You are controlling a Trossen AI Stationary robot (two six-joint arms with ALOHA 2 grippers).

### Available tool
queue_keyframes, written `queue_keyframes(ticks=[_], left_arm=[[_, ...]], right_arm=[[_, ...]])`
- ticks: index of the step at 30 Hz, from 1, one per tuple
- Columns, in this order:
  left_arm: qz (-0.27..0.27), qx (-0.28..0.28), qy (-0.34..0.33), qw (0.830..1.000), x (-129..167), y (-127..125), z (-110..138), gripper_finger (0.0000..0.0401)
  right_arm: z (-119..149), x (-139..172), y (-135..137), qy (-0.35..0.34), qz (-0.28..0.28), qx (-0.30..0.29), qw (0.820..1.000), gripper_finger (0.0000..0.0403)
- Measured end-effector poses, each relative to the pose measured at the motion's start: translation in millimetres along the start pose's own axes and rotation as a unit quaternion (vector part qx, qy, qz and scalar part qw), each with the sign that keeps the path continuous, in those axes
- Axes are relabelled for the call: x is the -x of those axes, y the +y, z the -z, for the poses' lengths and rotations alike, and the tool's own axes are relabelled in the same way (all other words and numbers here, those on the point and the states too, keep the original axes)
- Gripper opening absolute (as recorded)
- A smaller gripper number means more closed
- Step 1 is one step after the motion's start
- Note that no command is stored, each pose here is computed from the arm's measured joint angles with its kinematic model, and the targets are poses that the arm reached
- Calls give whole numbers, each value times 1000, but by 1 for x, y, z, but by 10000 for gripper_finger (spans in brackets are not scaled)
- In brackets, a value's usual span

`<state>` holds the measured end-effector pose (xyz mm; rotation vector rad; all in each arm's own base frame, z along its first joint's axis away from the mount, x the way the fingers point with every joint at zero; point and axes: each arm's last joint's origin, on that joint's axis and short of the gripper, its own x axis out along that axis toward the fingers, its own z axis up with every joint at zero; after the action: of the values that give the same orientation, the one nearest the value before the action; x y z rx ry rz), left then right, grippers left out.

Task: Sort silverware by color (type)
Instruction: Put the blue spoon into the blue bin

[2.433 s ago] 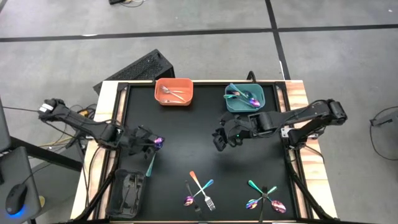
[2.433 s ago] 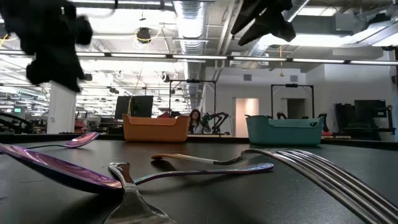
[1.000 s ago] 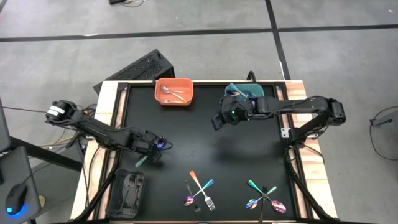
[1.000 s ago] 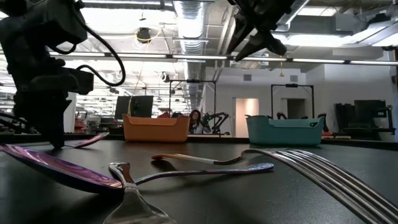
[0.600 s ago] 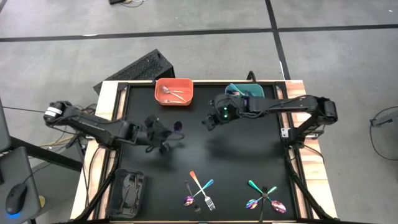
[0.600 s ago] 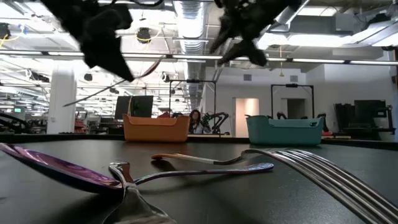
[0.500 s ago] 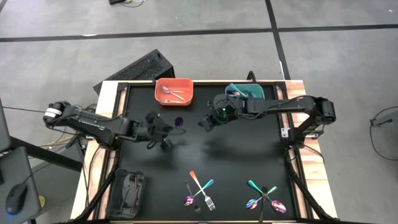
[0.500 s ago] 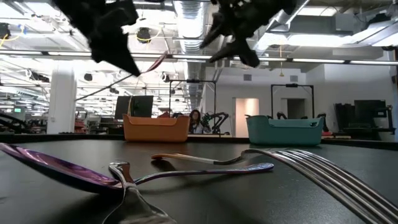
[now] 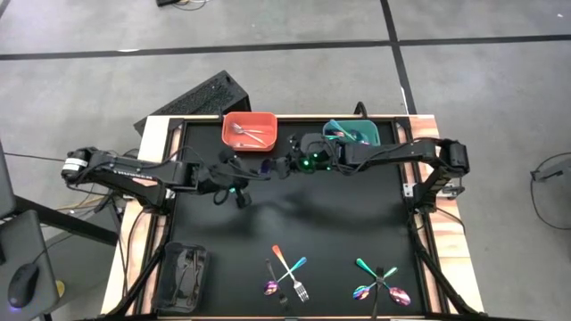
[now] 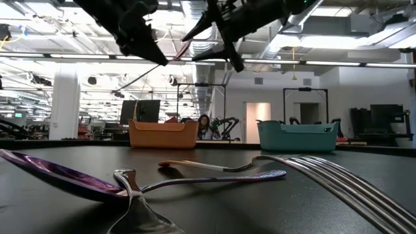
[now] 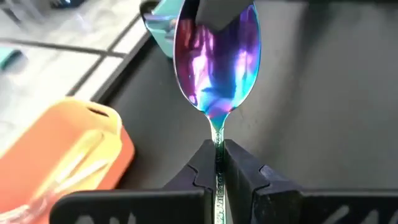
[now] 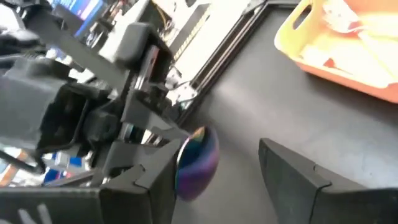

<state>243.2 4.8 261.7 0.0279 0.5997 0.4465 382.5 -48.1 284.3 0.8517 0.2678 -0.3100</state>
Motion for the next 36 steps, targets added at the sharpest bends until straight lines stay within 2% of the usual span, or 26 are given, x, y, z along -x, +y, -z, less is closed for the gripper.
queue_keyframes(ticks=[4,6,8,12,14,18,21,23,28,30,36], left_arm=[[1,-4,-12,1000,0,0,-2,4],[-1,-5,-12,1000,0,0,-2,4],[-2,-4,-12,1000,0,0,-2,5],[-3,-1,-13,1000,0,0,-3,5],[-6,6,-16,1000,1,0,-3,7],[-15,53,-18,998,0,1,-4,25],[-9,63,-25,998,3,1,-5,48],[-9,68,-25,997,4,2,-5,66],[-27,72,-17,997,7,9,-4,106],[-39,65,7,997,8,13,1,116],[-62,93,39,993,10,24,7,125]], right_arm=[[-1,0,-2,-4,7,-4,1000,217],[-1,0,-2,-3,8,-3,1000,197],[-2,0,-2,-4,9,4,1000,160],[-2,0,-4,-1,14,24,1000,43],[-2,0,-6,2,20,37,999,17],[-7,8,-16,16,71,23,997,15],[-17,25,-30,26,142,24,989,12],[-25,39,-37,23,184,37,982,11],[-55,93,-46,9,247,61,967,10],[-63,118,-54,7,292,69,954,10],[-80,188,-74,-34,406,66,911,9]])
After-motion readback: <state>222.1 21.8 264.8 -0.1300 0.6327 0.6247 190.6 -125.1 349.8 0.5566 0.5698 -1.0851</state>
